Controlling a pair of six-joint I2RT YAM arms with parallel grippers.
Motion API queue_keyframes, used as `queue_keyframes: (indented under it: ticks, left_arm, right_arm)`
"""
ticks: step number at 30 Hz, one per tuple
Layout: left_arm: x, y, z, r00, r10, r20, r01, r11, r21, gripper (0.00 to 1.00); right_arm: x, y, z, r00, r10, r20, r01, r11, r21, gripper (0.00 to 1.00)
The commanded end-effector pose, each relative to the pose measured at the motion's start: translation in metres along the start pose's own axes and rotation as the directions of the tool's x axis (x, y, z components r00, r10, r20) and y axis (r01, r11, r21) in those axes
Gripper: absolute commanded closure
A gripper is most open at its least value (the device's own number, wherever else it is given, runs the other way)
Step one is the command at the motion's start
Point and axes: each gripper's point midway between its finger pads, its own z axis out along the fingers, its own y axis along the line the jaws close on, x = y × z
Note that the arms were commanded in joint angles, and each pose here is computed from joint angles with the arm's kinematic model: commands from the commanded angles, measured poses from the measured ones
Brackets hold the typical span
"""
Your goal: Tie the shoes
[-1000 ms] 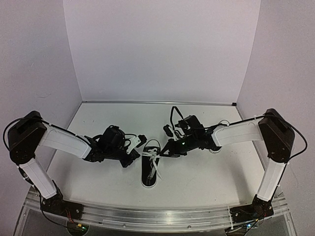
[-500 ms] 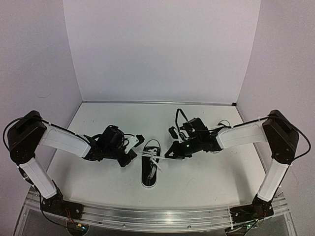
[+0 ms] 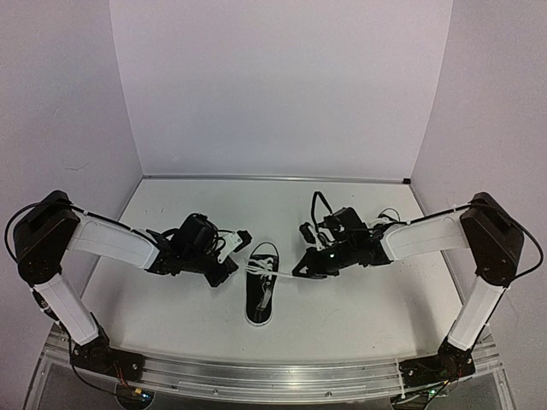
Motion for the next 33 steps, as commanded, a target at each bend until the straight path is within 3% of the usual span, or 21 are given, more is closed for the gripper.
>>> queue_keyframes:
  ticks: [1,9,16,22,28,31,33]
  left_arm:
    - [0.001,0.017,0.003,0.997,-0.048,-0.059,0.045,0.998,-0.049,1.0]
    - [0.012,0.013,0.007,0.976,-0.091,-0.197,0.088,0.996,-0.025,1.0]
    - [0.035,0.039,-0.01,0.928,-0.143,-0.343,0.079,0.978,-0.193,1.0]
    - [0.048,0.035,-0.005,0.911,-0.141,-0.386,0.077,0.981,-0.177,1.0]
    - [0.031,0.023,-0.002,0.943,-0.117,-0.312,0.093,0.991,-0.093,0.99]
    - [0.008,0.021,-0.008,0.972,-0.113,-0.207,0.101,0.993,-0.068,0.88]
    - [-0.009,0.023,-0.016,0.984,-0.119,-0.134,0.11,0.992,-0.068,0.77]
  right_arm:
    - [-0.002,-0.015,-0.011,1.0,0.005,0.028,-0.007,0.998,0.061,1.0]
    - [-0.005,-0.011,-0.007,1.0,0.003,0.016,-0.003,0.999,0.037,1.0]
    - [-0.008,-0.011,-0.003,1.0,0.0,0.011,-0.001,0.999,0.033,1.0]
    - [-0.004,-0.015,-0.001,1.0,0.005,0.007,-0.005,0.999,0.046,1.0]
    - [0.0,0.001,0.004,0.999,-0.023,-0.034,0.022,0.999,-0.029,1.0]
    - [-0.001,0.016,0.008,0.997,-0.047,-0.053,0.043,0.996,-0.084,0.96]
    - [-0.004,0.021,0.007,0.997,-0.05,-0.052,0.045,0.994,-0.1,0.84]
